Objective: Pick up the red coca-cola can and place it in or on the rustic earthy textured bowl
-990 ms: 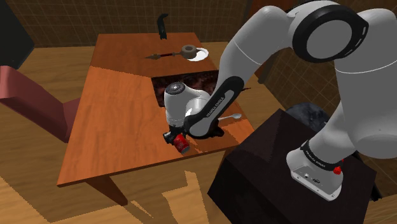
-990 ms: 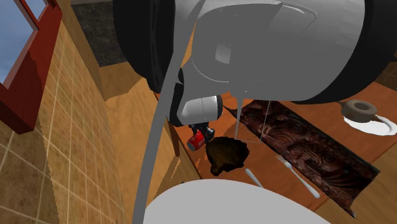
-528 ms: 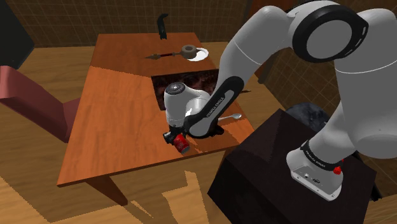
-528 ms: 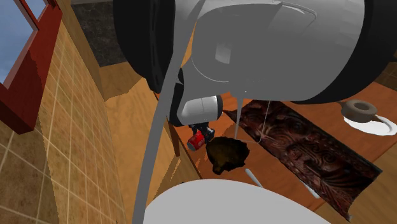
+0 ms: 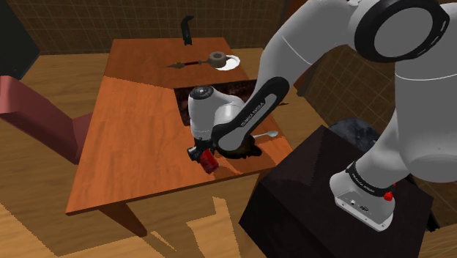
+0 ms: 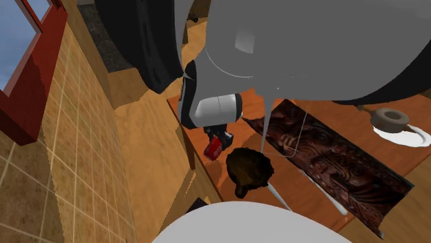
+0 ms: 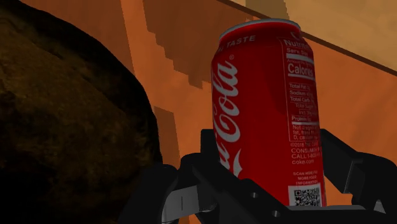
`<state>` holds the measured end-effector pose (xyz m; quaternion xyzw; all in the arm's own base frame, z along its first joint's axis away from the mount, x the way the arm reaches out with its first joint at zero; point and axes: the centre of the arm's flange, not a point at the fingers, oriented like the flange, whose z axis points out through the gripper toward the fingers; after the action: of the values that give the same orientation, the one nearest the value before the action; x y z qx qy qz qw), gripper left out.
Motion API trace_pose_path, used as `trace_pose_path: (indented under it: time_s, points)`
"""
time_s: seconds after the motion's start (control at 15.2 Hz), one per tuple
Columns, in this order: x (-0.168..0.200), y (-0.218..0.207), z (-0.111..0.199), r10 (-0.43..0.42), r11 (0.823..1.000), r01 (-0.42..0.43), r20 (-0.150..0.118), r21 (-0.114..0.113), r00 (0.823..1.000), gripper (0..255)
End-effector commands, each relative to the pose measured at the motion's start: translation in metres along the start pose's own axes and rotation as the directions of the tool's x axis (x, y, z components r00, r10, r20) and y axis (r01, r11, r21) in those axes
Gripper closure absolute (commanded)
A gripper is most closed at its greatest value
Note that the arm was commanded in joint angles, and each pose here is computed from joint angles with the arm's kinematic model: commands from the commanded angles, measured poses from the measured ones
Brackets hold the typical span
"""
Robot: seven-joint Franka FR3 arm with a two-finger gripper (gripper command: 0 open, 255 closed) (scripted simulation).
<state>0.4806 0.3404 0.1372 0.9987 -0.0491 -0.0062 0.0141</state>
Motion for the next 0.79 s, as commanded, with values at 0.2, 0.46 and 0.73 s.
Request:
trace_pose_path:
  time_s: [0.2,0.46,0.73]
  points:
    - [0.001,0.001,-0.026,0.0,1.0,0.0,0.0,0.0,1.0,255]
    - [0.001,0.002,-0.047,0.0,1.0,0.0,0.0,0.0,1.0,255]
    - [0.001,0.002,-0.068,0.0,1.0,0.0,0.0,0.0,1.0,255]
